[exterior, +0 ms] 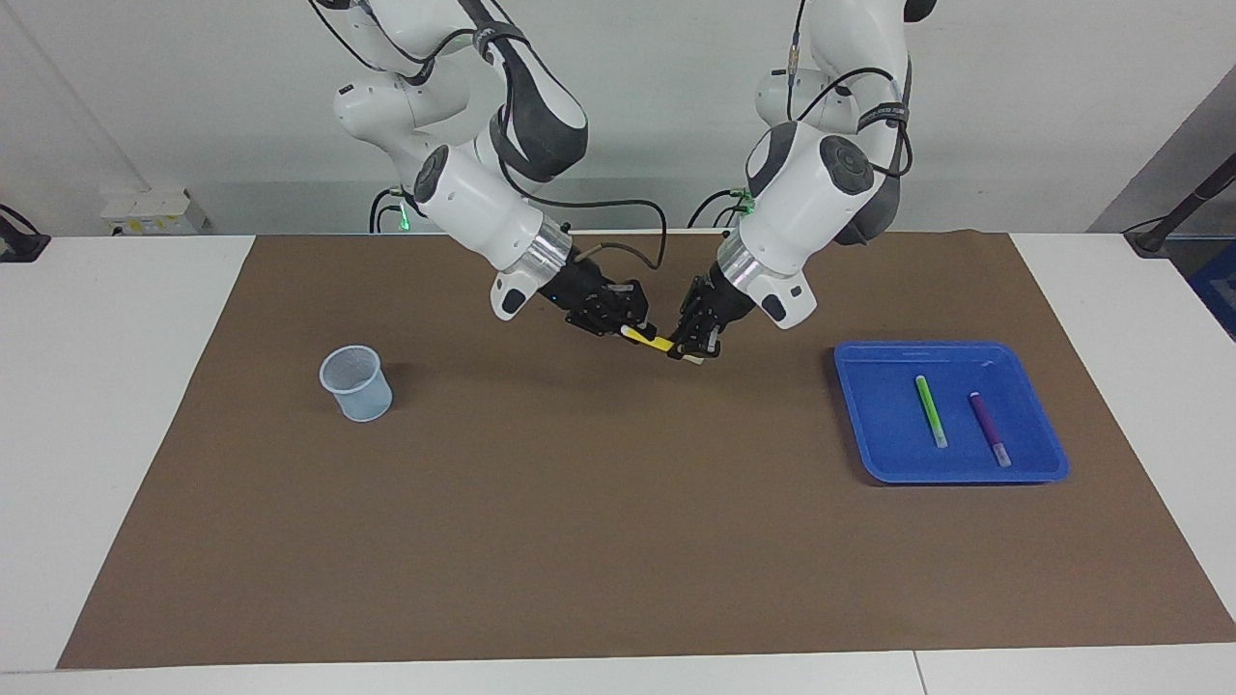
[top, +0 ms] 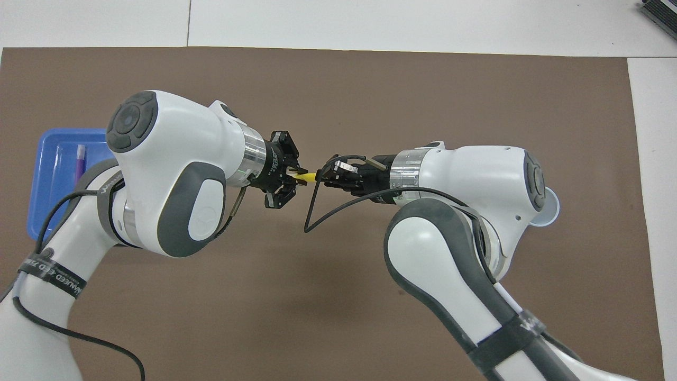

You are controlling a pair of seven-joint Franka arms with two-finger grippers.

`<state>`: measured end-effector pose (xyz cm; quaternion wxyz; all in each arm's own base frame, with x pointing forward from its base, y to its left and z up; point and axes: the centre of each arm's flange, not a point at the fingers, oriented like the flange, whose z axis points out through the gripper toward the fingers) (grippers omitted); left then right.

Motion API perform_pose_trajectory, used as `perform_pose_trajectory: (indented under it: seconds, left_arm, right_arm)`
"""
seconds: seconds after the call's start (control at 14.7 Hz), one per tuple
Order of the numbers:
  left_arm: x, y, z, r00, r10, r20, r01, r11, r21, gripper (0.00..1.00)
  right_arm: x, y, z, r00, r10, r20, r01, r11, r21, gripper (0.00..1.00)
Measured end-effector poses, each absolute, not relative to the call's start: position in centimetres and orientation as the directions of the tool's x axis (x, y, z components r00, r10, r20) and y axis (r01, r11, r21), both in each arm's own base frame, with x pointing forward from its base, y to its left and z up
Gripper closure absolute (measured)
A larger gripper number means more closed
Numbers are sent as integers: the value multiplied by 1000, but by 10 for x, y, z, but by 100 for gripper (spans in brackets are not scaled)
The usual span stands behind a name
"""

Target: Transfer and insert pens with both arms

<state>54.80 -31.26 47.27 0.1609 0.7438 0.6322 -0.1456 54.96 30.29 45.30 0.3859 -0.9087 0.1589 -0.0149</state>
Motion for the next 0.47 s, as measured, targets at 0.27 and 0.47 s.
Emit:
perform_pose_trajectory:
  seconds: [0.27,0.47]
  left_arm:
    - [548,-313,472,163,893,-420,986,-154,57,83]
    - [547,-314,472,178,890,-419,984,-167,63,78]
  right_arm:
    - [549,303,453,949,-299,-96,-277,-652,-706,78]
    - [550,303,453,952,-294,-88,-268,-659,-703,78]
